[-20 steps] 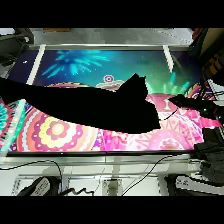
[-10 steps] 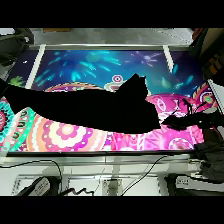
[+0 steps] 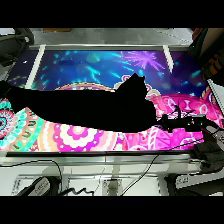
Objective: Fold the clothes and pants, and hang the long-sleeved shirts on hangers.
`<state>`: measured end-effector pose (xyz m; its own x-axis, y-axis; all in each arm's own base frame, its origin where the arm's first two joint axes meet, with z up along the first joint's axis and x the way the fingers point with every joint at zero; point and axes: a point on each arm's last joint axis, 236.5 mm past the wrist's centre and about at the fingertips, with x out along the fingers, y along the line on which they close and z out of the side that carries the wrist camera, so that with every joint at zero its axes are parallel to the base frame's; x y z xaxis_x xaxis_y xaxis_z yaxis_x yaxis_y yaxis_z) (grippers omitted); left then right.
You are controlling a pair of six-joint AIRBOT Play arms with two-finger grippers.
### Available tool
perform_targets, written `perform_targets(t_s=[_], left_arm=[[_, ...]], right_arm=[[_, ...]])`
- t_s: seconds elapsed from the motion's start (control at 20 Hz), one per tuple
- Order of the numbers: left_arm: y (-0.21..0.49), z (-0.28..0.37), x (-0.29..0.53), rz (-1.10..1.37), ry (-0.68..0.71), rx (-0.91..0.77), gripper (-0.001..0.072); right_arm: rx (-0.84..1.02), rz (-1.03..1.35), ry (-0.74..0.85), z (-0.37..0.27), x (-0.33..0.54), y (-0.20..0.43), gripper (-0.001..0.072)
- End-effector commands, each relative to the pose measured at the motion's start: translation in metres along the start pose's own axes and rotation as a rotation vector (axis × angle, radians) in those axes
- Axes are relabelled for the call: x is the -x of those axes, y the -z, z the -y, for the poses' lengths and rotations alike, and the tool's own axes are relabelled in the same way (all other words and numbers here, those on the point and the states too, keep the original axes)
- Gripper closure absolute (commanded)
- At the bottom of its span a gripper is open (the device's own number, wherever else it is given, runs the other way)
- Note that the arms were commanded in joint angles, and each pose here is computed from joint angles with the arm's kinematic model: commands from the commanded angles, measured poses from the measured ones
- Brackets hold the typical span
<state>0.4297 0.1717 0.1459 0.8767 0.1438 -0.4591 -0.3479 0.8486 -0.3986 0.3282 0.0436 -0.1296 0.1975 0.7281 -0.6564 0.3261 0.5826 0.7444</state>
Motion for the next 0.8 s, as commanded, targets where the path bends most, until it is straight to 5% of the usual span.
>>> perform_targets(t_s=[0.0, 0.45, 0.75], left_arm=[[0.0, 0.0, 0.0, 0.0, -0.001, 0.0, 0.0696], [-0.071, 0.007, 0.005, 0.181, 0.003, 0.092, 0.0702], [-0.086, 0.026, -0.007, 0.088, 0.05, 0.021, 0.0701]], right_arm=[[0.09, 0.086, -0.063, -0.021, -0.009, -0.023, 0.0697], [0.366, 0.629, 0.005, -0.154, 0.139, -0.17, 0.07], [0.598, 0.816, 0.347, -0.207, 0.26, -0.172, 0.07]])
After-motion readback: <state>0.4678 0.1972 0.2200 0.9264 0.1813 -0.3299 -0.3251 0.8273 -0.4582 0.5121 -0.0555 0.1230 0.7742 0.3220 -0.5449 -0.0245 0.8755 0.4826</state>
